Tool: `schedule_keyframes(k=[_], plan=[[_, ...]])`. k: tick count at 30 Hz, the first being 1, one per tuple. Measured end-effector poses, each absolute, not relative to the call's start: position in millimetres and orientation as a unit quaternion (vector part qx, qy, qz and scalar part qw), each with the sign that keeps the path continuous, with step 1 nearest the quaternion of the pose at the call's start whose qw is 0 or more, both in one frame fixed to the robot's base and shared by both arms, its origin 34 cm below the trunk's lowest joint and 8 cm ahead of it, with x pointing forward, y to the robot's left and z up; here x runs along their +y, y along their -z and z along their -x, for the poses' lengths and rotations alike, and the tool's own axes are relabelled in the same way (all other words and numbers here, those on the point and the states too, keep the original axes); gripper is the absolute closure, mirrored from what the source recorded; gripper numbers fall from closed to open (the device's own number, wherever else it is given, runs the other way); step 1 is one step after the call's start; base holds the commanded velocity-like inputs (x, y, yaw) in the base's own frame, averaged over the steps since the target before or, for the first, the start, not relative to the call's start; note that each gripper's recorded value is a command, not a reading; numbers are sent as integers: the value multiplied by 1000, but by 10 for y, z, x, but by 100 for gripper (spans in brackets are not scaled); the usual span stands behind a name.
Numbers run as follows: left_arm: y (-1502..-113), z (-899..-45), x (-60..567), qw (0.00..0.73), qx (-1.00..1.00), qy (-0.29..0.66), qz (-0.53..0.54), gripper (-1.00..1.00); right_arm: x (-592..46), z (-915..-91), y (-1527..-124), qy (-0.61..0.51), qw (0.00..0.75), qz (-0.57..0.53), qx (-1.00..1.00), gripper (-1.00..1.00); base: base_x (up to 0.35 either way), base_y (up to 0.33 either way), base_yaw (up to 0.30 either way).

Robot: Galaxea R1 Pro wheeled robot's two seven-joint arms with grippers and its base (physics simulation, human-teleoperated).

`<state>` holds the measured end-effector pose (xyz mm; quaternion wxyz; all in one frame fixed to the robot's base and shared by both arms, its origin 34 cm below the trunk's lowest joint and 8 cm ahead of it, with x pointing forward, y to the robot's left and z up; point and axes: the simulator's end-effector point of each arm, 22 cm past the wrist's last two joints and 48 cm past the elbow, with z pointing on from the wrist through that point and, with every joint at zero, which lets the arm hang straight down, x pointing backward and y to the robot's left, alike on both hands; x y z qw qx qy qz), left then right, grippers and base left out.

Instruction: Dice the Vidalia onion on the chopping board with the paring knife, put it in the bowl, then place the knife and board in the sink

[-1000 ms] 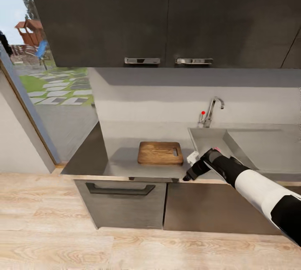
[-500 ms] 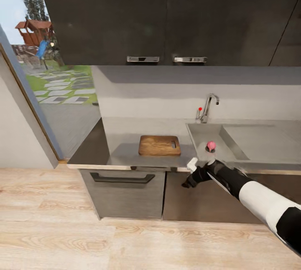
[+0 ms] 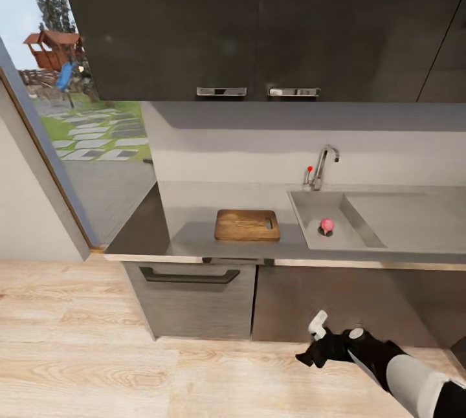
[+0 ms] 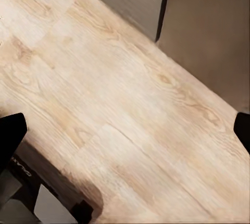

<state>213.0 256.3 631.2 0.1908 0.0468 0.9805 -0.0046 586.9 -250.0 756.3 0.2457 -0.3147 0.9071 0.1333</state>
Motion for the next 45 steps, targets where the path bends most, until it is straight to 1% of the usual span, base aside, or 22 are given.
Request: schedule_keyframes(k=[4, 6, 8, 10, 14, 16, 17, 18, 19, 21, 23, 28, 30, 31, 32, 34, 39, 45], plan=[[-6332, -2238, 2553, 202, 978, 5, -45, -100, -2452, -5217, -7161, -145, 233, 312, 909, -100, 0, 0, 0], [-6355, -2344, 2545, 213, 976, 5, -44, -100, -2407, -4548, -6849, -150, 218, 307, 914, -100, 0, 0, 0], [-6366, -2391, 2544, 217, 975, 5, -43, -100, -2380, -4067, -6668, -149, 208, 303, 918, -100, 0, 0, 0], [-6375, -2428, 2544, 221, 974, 5, -42, -100, -2230, -3314, -6468, -146, 204, 294, 922, -100, 0, 0, 0], [-6380, -2448, 2548, 223, 974, 4, -42, -100, -2050, -2487, -6367, -137, 200, 271, 932, -100, 0, 0, 0], [-6381, -2452, 2551, 224, 974, 4, -41, -100, -1983, -1916, -6375, -130, 195, 255, 938, -100, 0, 0, 0], [-6381, -2452, 2552, 224, 974, 3, -40, -100, -1974, -1800, -6385, -129, 194, 251, 940, -100, 0, 0, 0], [-6381, -2454, 2556, 224, 974, 3, -40, -100, -1956, -1464, -6419, -129, 187, 240, 944, -100, 0, 0, 0], [-6382, -2452, 2562, 224, 974, 3, -40, -100, -1940, -943, -6478, -128, 163, 217, 954, -100, 0, 0, 0], [-6381, -2450, 2566, 223, 974, 2, -39, -100, -1908, -665, -6526, -119, 151, 176, 965, -100, 0, 0, 0], [-6380, -2448, 2564, 223, 974, 2, -39, -100, -1940, -436, -6566, -92, 139, 113, 980, -100, 0, 0, 0], [-6382, -2454, 2562, 224, 974, 3, -39, -100, -2249, -327, -6567, -29, 130, 24, 991, -100, 0, 0, 0], [-6383, -2457, 2570, 225, 974, 2, -39, -100, -2369, -445, -6546, -5, 139, -3, 990, -100, 0, 0, 0], [-6384, -2459, 2580, 225, 974, 1, -39, -100, -2478, -708, -6505, 15, 157, -15, 987, -100, 0, 0, 0], [-6384, -2459, 2587, 225, 974, 1, -39, -100, -2673, -1141, -6460, 43, 186, -26, 981, -100, 0, 0, 0], [-6384, -2459, 2590, 225, 974, 1, -39, -100, -2780, -1468, -6436, 56, 205, -27, 977, -100, 0, 0, 0], [-6386, -2462, 2590, 226, 973, 1, -39, -100, -2818, -2039, -6387, 59, 222, -31, 973, -100, 0, 0, 0], [-6388, -2467, 2618, 227, 973, -1, -40, -100, -2948, -2526, -6403, 55, 242, -33, 968, -100, 0, 0, 0]])
